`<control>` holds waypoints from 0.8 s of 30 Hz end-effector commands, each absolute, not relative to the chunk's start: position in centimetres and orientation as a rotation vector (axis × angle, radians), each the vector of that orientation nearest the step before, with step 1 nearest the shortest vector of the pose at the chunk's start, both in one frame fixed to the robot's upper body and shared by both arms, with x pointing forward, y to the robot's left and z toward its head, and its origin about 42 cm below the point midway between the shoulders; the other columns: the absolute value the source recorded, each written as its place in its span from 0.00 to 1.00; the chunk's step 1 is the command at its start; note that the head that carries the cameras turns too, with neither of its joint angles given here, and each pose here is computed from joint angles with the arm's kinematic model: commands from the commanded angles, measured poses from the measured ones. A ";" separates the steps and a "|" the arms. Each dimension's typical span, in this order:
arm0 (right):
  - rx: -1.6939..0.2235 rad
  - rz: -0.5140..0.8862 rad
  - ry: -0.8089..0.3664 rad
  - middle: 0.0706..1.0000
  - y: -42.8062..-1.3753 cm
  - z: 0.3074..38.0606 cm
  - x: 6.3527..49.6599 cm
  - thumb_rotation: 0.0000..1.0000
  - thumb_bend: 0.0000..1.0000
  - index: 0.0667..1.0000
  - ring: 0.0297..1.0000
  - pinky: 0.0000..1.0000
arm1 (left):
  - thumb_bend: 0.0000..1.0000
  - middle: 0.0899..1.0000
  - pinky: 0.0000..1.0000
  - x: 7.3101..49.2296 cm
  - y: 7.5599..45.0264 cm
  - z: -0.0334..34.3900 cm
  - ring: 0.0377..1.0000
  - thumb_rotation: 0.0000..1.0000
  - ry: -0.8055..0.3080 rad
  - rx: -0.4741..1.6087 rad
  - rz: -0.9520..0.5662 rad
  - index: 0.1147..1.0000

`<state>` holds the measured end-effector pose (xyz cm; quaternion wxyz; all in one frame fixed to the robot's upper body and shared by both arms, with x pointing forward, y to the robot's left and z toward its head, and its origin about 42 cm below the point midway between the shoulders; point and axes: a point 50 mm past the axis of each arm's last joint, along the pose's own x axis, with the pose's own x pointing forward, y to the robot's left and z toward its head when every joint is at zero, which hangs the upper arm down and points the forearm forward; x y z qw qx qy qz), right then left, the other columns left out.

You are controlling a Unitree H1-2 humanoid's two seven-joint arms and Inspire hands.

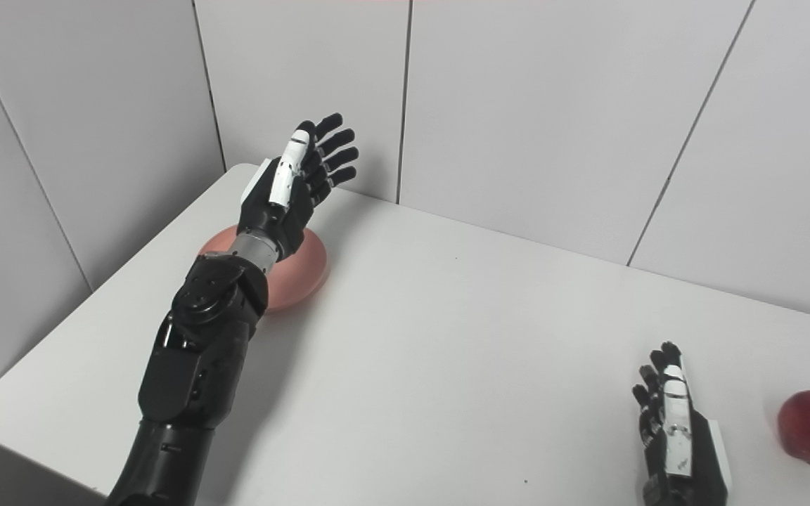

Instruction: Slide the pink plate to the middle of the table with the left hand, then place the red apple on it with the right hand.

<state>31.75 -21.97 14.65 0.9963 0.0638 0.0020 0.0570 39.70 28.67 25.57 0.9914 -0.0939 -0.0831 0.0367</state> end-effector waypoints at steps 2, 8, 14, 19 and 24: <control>0.133 0.122 -0.081 1.00 -21.9 16.6 32.2 1.00 0.11 1.00 1.00 1.00 | 0.38 0.88 0.87 40.8 30.0 28.9 0.87 1.00 -0.297 -0.178 0.081 0.86; 0.136 0.126 -0.081 1.00 -22.0 16.5 32.2 1.00 0.10 1.00 1.00 1.00 | 0.38 0.87 0.87 41.5 32.4 29.0 0.87 1.00 -0.293 -0.145 0.126 0.85; 0.134 0.131 -0.090 1.00 -22.1 16.5 32.3 1.00 0.10 1.00 1.00 1.00 | 0.36 0.86 0.86 41.8 34.5 29.6 0.86 1.00 -0.290 -0.127 0.171 0.84; 0.128 0.131 -0.086 1.00 -22.2 16.5 32.3 1.00 0.10 1.00 1.00 1.00 | 0.36 0.84 0.83 41.6 35.6 30.1 0.85 1.00 -0.282 -0.126 0.226 0.82; 0.125 0.119 -0.079 1.00 -22.3 16.6 32.2 1.00 0.09 1.00 1.00 1.00 | 0.34 0.83 0.82 41.5 36.7 30.4 0.84 1.00 -0.289 -0.139 0.250 0.80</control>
